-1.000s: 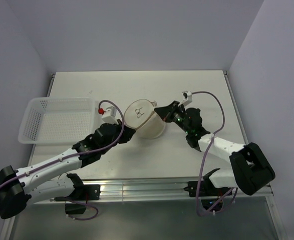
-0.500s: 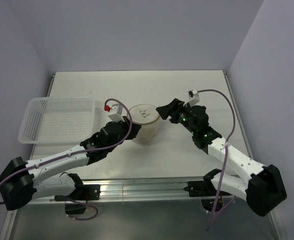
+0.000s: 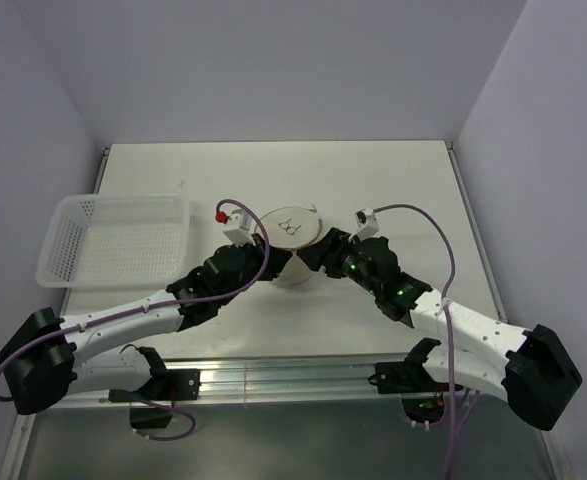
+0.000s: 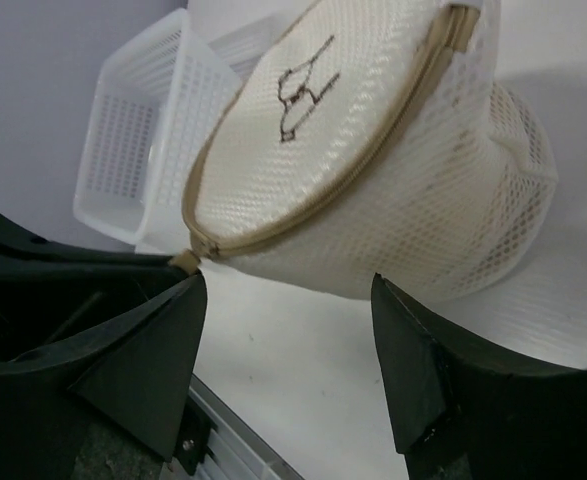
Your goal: Place the bra in the laundry bag and zip it closed
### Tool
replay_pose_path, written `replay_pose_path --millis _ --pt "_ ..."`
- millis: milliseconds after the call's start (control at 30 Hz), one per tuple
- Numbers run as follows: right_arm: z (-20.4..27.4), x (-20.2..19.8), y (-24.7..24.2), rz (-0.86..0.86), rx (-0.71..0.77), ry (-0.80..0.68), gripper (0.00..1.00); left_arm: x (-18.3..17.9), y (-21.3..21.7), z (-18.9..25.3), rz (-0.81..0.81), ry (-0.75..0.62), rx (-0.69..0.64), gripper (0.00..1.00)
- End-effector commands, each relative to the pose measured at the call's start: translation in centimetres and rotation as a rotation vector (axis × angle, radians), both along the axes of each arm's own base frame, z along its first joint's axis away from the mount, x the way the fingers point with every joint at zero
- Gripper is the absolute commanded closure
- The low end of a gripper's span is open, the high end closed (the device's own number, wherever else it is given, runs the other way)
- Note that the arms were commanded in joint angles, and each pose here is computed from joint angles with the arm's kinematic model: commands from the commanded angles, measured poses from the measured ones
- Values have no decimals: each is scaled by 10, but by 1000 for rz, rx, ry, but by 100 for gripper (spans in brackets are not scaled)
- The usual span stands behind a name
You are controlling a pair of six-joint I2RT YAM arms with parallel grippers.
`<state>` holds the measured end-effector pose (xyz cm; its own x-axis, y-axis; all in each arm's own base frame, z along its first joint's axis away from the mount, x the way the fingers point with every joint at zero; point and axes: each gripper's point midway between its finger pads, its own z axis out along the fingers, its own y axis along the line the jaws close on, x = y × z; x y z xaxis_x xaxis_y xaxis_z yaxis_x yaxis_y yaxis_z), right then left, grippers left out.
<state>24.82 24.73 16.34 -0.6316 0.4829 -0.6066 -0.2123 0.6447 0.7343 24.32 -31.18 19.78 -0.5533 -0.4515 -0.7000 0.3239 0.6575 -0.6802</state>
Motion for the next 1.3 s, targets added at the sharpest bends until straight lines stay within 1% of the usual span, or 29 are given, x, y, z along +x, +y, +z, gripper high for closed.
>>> replay_pose_path --millis 0,167,267,300,367,400,433,500,533,567,600,633,667,700,733,800,833,900,933,967,1000,1033,1067,1100,1133,1167,1200,1233,1267 --pt "41 17 9 -33 84 -88 27 -6 -7 14 -30 -20 -67 100" --pt "29 29 11 -74 72 -52 37 -10 -6 14 -44 -22 -69 100" --pt "29 36 12 -87 67 -52 45 -12 -8 16 -58 -30 -67 100" --pt "31 38 11 -93 70 -56 63 -12 -7 17 -60 -37 -63 100" --pt "33 41 11 -100 76 -57 82 -12 -5 13 -56 -36 -51 100" --pt "33 43 10 -108 76 -58 95 -12 -3 11 -51 -40 -36 100" --pt "33 46 6 -117 71 -65 99 -11 5 4 -22 -26 -8 100" --pt "33 47 3 -117 68 -66 100 -12 16 -8 7 -17 30 100" --pt "32 52 -3 -129 62 -70 100 -13 24 -5 23 -26 28 100" --pt "30 54 -6 -127 61 -66 100 -12 36 -18 63 -11 73 100" --pt "33 58 -8 -119 72 -76 100 -12 44 -20 87 -14 90 100" --pt "36 55 -4 -60 79 -80 100 -12 52 -14 110 -27 86 100" --pt "36 65 -13 -76 75 -81 100 -12 65 -22 148 -22 132 100" --pt "38 68 -16 -75 67 -91 100 -12 72 -21 166 -28 143 100" --pt "44 74 -17 -68 43 -120 100 -13 79 -13 184 -42 133 100" --pt "39 85 -24 -71 14 -111 100 -13 94 -15 228 -43 169 100" --pt "45 92 -25 -64 2 -135 100 -14 98 -9 239 -55 154 100" --pt "39 106 -27 -62 -25 -127 100 -15 104 -10 251 -56 170 100" --pt "49 115 -24 -51 -29 -148 100 -15 104 -6 247 -63 156 100" --pt "38 121 -20 -33 -43 -119 100 -16 102 -7 236 -65 155 100" --pt "40 122 -15 -6 -42 -118 96 -16 93 4 209 -85 108 100" --pt "48 127 -11 1 -37 -129 89 -16 88 3 193 -83 101 100" --pt "42 129 -9 6 -41 -108 67 -16 82 4 179 -80 83 100" --pt "40 127 -6 17 -48 -89 56 -16 77 5 165 -79 71 100" --pt "40 127 -6 15 -55 -85 47 -15 68 6 141 -78 54 100" --pt "43 122 -7 11 -61 -88 33 -14 63 9 134 -77 38 100" --pt "40 119 -11 -14 -78 -78 28 -13 59 10 126 -79 27 100" --pt "26 105 -10 -8 -87 -52 26 -12 51 14 108 -86 4 100" --pt "36 94 -12 -11 -67 -75 26 -12 48 15 100 -89 -10 100"
